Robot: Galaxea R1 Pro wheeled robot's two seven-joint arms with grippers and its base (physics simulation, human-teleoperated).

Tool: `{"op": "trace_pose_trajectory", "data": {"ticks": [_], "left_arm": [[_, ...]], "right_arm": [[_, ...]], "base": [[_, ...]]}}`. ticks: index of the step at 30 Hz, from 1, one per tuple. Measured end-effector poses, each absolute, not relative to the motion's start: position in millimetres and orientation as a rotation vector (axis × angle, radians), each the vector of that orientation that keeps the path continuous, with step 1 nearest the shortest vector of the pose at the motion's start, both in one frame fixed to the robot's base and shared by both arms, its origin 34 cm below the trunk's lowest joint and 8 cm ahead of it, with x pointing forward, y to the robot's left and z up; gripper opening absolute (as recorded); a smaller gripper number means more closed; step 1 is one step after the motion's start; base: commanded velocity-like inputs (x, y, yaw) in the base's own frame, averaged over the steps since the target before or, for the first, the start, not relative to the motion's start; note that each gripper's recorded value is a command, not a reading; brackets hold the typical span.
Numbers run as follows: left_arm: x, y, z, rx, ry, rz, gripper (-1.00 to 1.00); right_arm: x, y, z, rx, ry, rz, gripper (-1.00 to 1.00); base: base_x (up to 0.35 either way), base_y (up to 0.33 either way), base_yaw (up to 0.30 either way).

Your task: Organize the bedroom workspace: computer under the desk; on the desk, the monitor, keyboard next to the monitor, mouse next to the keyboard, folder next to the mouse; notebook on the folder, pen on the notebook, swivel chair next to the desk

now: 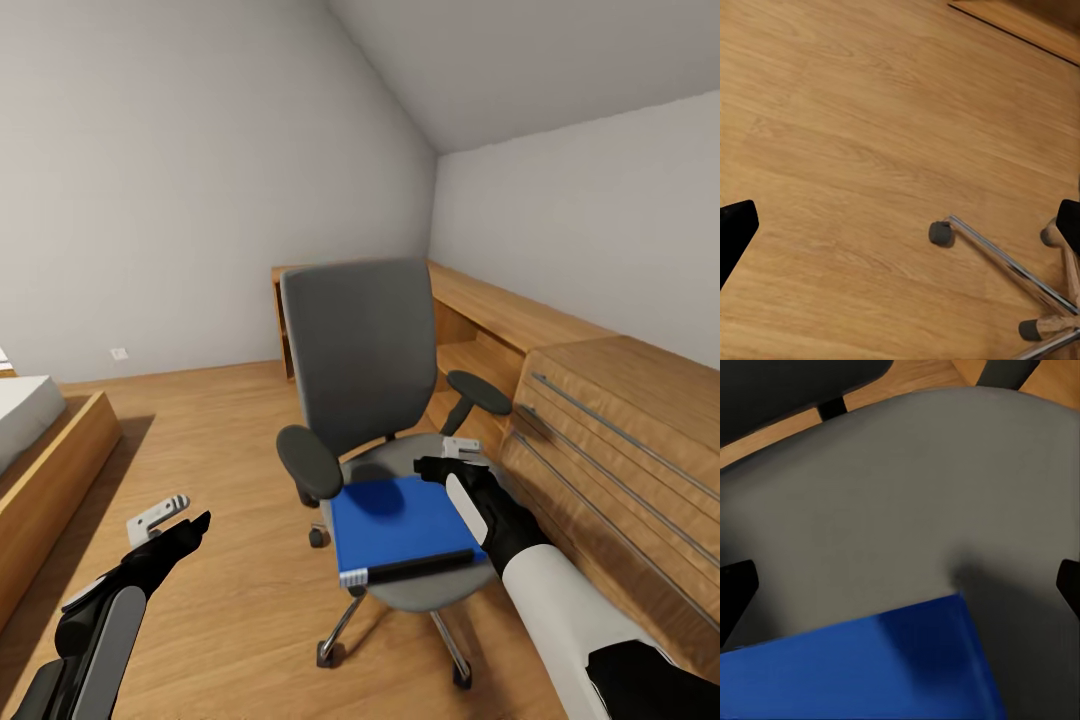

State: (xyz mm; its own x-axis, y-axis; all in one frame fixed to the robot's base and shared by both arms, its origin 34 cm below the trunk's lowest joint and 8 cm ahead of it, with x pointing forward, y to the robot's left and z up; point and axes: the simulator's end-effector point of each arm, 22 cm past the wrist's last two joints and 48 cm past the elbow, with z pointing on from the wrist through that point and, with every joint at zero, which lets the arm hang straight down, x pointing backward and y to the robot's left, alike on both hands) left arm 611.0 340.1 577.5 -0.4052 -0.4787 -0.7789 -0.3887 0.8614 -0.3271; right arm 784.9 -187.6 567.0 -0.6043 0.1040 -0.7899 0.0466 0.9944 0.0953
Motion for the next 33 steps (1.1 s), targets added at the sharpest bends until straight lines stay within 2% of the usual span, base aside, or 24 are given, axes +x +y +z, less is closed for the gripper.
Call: {"op": "trace_pose_trajectory", "data": {"ticks": [22,27,33], "left_arm": [[604,352,560,-0.665,2.038,-0.102,1.0],[604,351,558,-0.664,2.041,-0.103,1.0],[604,351,559,-0.664,2.041,-0.104,1.0]], "right_arm": [[781,-195,552,0.124,2.219,0.041,1.0],[781,-195,551,0.123,2.219,0.04,1.0],[781,-196,552,0.125,2.219,0.036,1.0]], "base": [[0.0,0.0,0.0],[-0.2,0.0,0.0],[-0.015,0.0,0.0]]}}
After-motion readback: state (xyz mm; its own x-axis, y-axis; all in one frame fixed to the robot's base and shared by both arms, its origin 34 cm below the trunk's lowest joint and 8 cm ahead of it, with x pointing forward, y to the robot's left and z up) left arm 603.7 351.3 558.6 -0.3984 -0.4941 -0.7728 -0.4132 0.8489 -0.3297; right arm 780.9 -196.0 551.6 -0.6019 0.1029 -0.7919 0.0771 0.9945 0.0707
